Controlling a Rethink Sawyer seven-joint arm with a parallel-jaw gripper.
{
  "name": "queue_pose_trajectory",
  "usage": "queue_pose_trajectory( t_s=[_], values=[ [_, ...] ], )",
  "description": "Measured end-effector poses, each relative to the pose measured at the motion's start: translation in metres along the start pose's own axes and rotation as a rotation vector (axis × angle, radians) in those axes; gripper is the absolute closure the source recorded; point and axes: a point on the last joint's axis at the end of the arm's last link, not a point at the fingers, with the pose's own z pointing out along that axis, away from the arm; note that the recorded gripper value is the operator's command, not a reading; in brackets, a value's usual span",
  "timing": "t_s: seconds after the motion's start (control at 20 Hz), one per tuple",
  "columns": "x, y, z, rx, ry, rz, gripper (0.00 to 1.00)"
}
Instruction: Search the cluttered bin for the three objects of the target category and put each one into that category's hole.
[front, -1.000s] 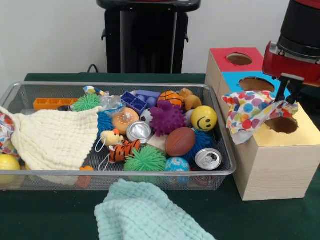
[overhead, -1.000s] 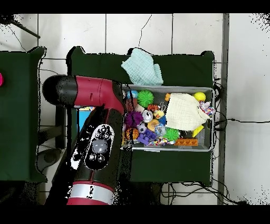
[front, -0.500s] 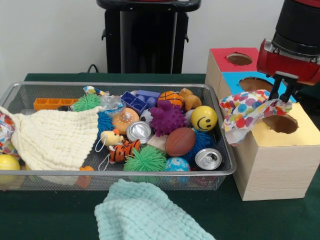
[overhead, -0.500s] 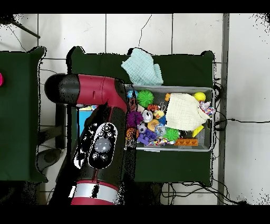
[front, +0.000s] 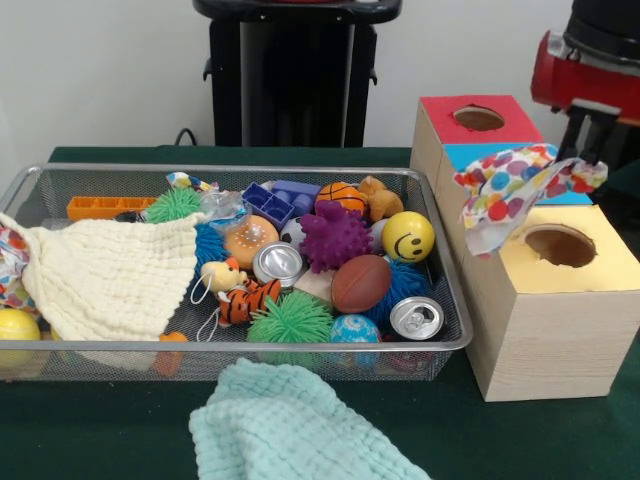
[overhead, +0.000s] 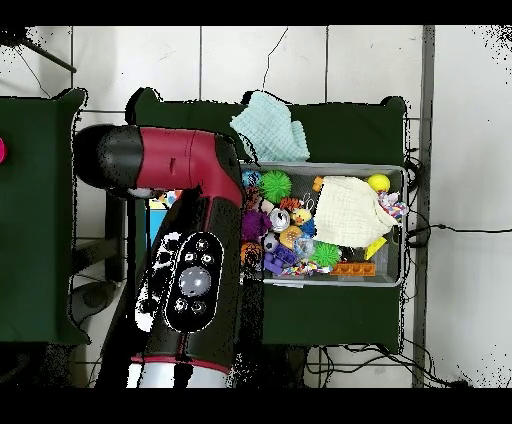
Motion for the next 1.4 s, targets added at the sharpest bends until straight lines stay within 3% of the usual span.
queue_pose_trajectory(
  t_s=[0.25, 0.6, 1.4],
  values=[
    [-0.002, 0.011, -0.026, -0.023, -0.027, -0.013, 1.0],
    [0.003, 0.033, -0.037, -0.038, -0.05, -0.045, 1.0],
    [0.032, 0.068, -0.01, -0.028, -0.017, -0.103, 1.0]
  ],
)
